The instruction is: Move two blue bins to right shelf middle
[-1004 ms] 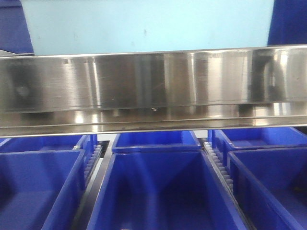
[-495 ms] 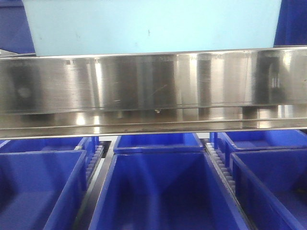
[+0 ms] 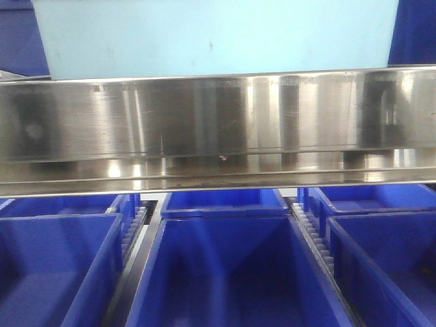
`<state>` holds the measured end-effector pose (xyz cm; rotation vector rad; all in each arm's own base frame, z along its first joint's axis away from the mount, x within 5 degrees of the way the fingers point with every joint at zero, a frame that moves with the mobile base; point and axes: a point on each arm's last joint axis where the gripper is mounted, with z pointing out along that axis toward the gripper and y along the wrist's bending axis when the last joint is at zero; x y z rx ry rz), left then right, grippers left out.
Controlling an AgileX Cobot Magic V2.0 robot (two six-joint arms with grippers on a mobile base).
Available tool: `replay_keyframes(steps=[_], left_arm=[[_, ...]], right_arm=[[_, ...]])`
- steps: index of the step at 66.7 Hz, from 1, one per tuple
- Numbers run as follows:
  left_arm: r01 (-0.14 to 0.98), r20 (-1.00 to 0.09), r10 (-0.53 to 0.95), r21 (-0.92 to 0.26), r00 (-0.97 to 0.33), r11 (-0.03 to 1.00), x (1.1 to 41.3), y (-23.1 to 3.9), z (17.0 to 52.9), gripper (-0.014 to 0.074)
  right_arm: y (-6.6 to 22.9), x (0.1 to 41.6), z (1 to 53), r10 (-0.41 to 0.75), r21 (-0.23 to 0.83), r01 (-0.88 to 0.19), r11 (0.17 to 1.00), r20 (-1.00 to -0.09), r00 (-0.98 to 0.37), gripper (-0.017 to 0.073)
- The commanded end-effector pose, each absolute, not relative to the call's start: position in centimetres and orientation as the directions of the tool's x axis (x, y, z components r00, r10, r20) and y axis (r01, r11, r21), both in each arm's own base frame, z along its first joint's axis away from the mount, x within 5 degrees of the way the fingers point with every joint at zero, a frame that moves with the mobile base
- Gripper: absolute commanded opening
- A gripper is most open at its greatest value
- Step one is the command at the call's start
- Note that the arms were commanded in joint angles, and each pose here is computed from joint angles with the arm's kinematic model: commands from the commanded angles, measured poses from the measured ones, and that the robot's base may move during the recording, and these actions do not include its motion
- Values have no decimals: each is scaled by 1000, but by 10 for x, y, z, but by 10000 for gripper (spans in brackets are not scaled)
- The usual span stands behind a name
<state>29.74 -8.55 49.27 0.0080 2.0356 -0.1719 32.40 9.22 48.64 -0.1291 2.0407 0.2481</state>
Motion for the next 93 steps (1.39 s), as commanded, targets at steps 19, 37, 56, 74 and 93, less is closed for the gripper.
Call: replay_keyframes(steps=[19,37,56,74,93], left_arm=[[136,-917,-117,-181,-382,974,290,-89,509,-111],[182,-941,-116,-181,-316,967,297,-99,502,-111],[178,-924,-130,-205,-359,963,312,-106,459,-111],[191,-916,-129,-214,-379,958,318,-110,431,-111],[191,-901,-114,-210,-418,959,320,-112,404,-111]], right_arm=[[91,322,495,12,108,-213,971,-913,-409,-162],[87,331,490,24,85,-156,984,-933,-358,-162],[91,341,462,11,79,-165,983,-926,-376,-162],[93,347,429,16,93,-158,983,-902,-432,-162],[94,348,417,15,95,-153,984,-888,-459,-162]])
